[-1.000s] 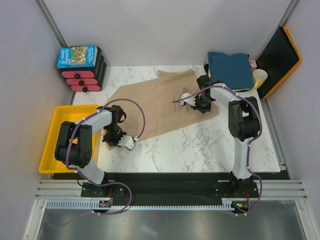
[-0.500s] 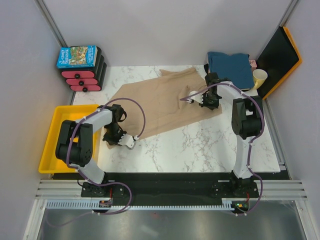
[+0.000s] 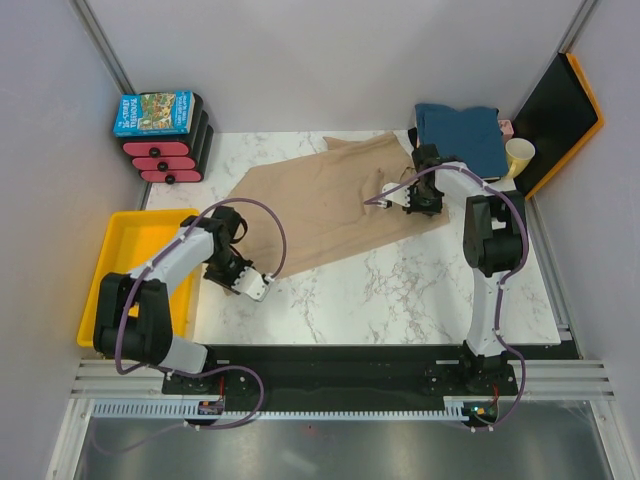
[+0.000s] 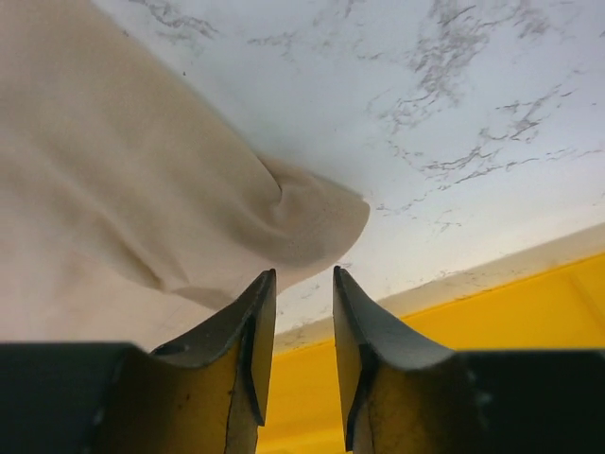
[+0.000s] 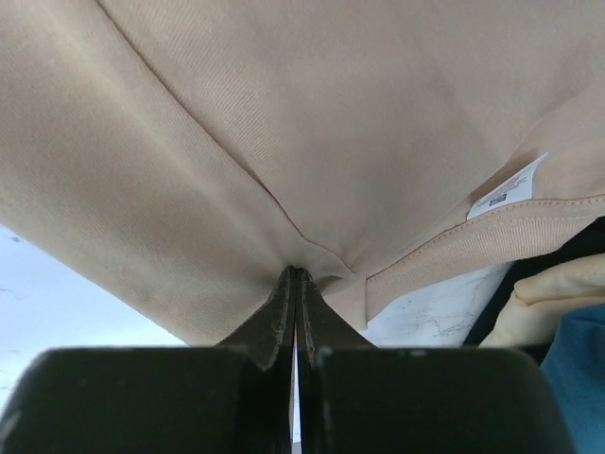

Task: Fold and stack the t-shirts
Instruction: Fold the flattened tshirt in 1/3 of the way

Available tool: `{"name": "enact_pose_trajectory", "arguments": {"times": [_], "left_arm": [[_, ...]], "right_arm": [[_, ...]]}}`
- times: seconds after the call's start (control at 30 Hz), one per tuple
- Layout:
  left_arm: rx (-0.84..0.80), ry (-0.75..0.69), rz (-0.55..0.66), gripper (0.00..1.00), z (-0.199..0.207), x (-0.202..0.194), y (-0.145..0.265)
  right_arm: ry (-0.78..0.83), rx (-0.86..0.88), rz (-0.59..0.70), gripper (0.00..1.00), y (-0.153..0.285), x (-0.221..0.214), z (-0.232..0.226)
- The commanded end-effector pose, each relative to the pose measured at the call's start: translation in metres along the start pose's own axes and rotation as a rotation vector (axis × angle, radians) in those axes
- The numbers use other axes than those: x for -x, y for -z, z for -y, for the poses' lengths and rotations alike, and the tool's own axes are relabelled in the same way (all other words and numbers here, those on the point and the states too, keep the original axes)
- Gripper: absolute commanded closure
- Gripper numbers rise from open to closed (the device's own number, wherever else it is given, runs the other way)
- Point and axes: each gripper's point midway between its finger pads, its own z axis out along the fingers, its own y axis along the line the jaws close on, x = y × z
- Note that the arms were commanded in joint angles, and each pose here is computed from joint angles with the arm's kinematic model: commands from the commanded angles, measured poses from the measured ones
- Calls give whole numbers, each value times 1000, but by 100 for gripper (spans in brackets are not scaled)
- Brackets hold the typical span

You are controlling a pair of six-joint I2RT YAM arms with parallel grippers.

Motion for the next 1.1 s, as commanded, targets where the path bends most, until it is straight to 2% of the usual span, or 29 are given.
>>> {"name": "enact_pose_trajectory", "arguments": {"times": [0.0, 0.13, 0.23, 0.33, 0.37, 0.4, 0.5, 0.87, 1.07], "left_arm": [[2, -103, 62, 62, 12, 20, 4], [-8, -53, 108, 64, 14, 33, 6], [-47, -24, 135, 71, 22, 41, 1], [-58, 2, 139, 83, 22, 41, -8], [-66, 11, 140, 94, 22, 41, -10], [-83, 33, 143, 98, 22, 41, -13], [-126, 55, 135, 98, 26, 39, -23], [-113, 73, 71, 98, 14, 24, -38], [-56, 70, 91, 98, -1, 28, -16]], "right_arm": [[9, -14, -37, 100, -4, -13, 10], [5, -20, -32, 100, -4, -11, 12], [7, -21, -31, 100, -4, -11, 13], [4, -25, -26, 100, -4, -10, 14], [2, -27, -24, 100, -4, -10, 15], [1, -26, -23, 100, -4, -10, 15], [2, -27, -24, 100, -5, -10, 15], [-1, -34, -18, 100, -2, -7, 17], [10, -29, -24, 100, -1, -9, 15]]}}
